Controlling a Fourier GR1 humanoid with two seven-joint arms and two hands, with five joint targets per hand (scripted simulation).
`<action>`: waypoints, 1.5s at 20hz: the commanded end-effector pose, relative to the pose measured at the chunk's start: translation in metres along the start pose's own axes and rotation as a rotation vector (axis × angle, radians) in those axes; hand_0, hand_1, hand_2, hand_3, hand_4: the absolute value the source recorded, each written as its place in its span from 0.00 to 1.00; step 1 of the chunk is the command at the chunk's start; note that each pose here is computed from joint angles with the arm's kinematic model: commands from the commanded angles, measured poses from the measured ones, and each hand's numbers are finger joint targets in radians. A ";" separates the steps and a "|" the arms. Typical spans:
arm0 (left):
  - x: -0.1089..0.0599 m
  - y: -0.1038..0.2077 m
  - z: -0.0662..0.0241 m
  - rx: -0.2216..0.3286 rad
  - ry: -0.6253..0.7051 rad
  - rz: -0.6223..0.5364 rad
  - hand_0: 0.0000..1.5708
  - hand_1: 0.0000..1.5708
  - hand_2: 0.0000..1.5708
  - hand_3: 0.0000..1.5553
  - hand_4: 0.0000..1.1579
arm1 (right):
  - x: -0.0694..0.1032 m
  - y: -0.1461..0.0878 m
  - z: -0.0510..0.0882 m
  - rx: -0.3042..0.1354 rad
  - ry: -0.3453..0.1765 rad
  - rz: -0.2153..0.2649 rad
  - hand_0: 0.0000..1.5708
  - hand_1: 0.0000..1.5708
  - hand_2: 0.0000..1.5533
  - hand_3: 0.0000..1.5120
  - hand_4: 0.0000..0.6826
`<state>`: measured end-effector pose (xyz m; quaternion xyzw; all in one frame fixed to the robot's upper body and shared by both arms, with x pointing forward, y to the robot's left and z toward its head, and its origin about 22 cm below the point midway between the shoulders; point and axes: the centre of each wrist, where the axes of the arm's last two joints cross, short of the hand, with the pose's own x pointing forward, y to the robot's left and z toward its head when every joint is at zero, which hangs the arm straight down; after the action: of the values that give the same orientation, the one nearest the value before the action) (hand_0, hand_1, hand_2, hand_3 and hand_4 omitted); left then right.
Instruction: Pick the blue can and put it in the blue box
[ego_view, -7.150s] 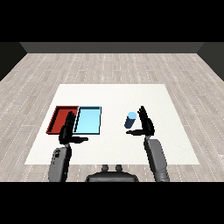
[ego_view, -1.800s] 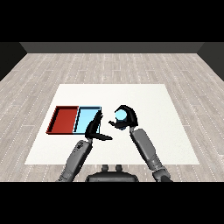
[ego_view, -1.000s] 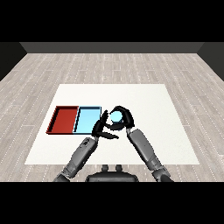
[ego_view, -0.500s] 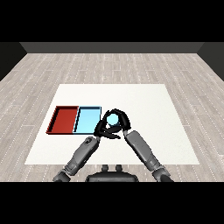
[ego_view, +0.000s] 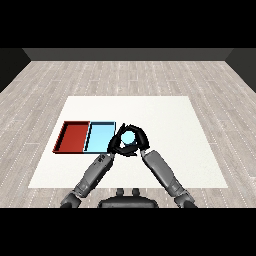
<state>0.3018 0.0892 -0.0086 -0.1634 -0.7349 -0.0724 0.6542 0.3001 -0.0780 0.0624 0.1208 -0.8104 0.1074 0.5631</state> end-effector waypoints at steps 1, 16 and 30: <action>0.000 0.009 -0.0043 0.011 -0.003 -0.027 0.00 0.00 0.00 0.00 0.00 | -0.011 0.009 0.003 0.039 -0.005 -0.009 0.94 0.94 0.94 0.92 0.79; 0.010 -0.027 -0.0196 0.106 -0.027 -0.242 0.00 0.00 0.19 0.00 0.46 | -0.019 0.016 -0.007 0.040 0.016 -0.038 0.95 0.95 0.94 0.93 0.82; -0.006 -0.029 0.0071 0.192 -0.045 -0.074 1.00 1.00 0.99 0.92 0.56 | 0.001 0.011 0.008 0.016 0.026 -0.151 0.92 0.92 0.92 0.92 0.76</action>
<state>0.2971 0.0707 -0.0078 -0.0622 -0.7417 -0.0629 0.6649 0.3015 -0.0710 0.0635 0.1486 -0.8084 0.0979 0.5611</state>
